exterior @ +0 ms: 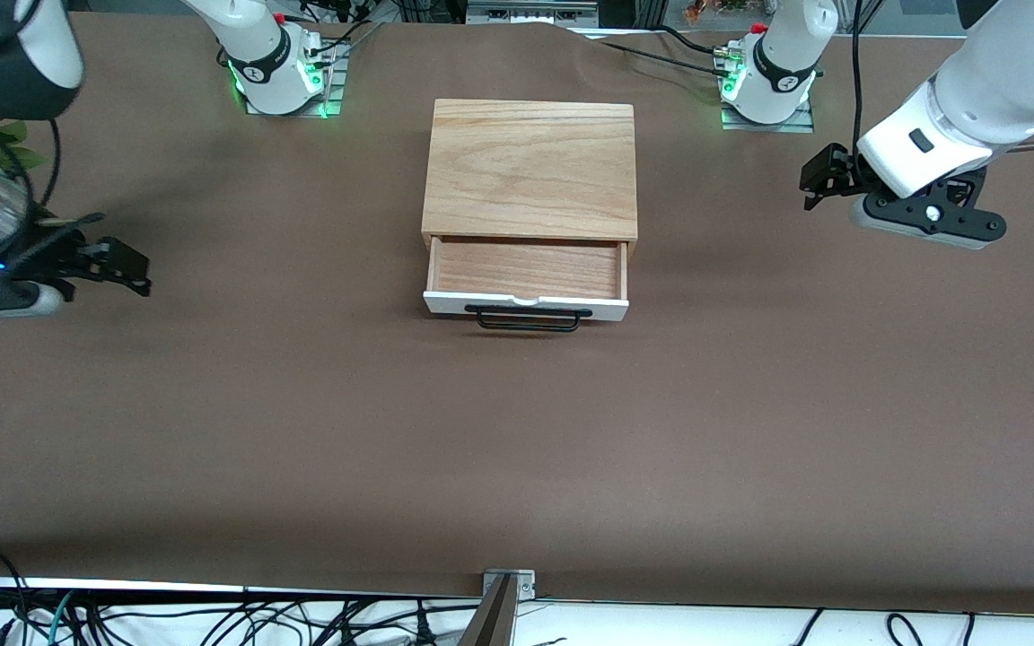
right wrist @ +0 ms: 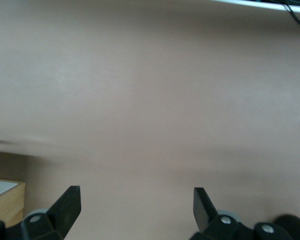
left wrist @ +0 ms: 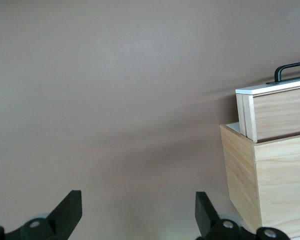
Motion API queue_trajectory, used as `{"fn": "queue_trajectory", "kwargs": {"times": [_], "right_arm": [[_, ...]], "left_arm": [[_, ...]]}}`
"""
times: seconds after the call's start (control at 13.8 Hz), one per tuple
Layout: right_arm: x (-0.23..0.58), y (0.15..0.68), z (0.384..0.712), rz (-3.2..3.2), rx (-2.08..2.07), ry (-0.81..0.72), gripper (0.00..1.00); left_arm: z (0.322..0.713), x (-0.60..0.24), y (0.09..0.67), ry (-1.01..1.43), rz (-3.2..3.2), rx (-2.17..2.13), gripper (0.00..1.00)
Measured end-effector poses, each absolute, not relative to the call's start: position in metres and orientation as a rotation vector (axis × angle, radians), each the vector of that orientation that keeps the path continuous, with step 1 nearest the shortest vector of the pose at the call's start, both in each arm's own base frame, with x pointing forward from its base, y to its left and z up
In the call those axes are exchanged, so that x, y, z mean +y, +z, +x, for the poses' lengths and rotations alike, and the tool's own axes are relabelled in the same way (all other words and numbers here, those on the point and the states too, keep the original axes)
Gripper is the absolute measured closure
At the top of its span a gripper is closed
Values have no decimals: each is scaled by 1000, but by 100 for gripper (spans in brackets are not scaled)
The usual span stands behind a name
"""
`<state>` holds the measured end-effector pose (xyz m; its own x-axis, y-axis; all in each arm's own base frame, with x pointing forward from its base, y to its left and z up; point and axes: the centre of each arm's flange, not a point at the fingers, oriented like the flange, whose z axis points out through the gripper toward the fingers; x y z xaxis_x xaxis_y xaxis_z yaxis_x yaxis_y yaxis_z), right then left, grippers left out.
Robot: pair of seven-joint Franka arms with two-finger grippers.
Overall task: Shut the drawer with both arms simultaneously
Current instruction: 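Move both grippers toward the white drawer front from either side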
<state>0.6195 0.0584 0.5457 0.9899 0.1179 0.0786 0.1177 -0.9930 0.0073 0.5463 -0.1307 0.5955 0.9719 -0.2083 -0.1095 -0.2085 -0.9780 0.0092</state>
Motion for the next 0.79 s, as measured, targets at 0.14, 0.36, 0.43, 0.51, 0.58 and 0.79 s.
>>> {"fn": "queue_trajectory", "kwargs": {"times": [0.14,0.36,0.43,0.51,0.58,0.79], "right_arm": [[90,531,627,3129,249,146,0],[128,502,638,3183,296,170,0],[139,490,643,3218,299,175,0],[152,476,647,3243,306,184,0],[167,463,651,3255,325,195,0],[213,431,653,3286,382,176,0]], "left_arm": [[548,-137,588,201,-3141,341,0],[555,-148,570,267,-3217,351,0],[562,-152,562,266,-3243,352,0],[569,-155,553,258,-3268,349,0],[575,-158,545,256,-3286,347,0],[596,-178,515,210,-3338,358,0]]}}
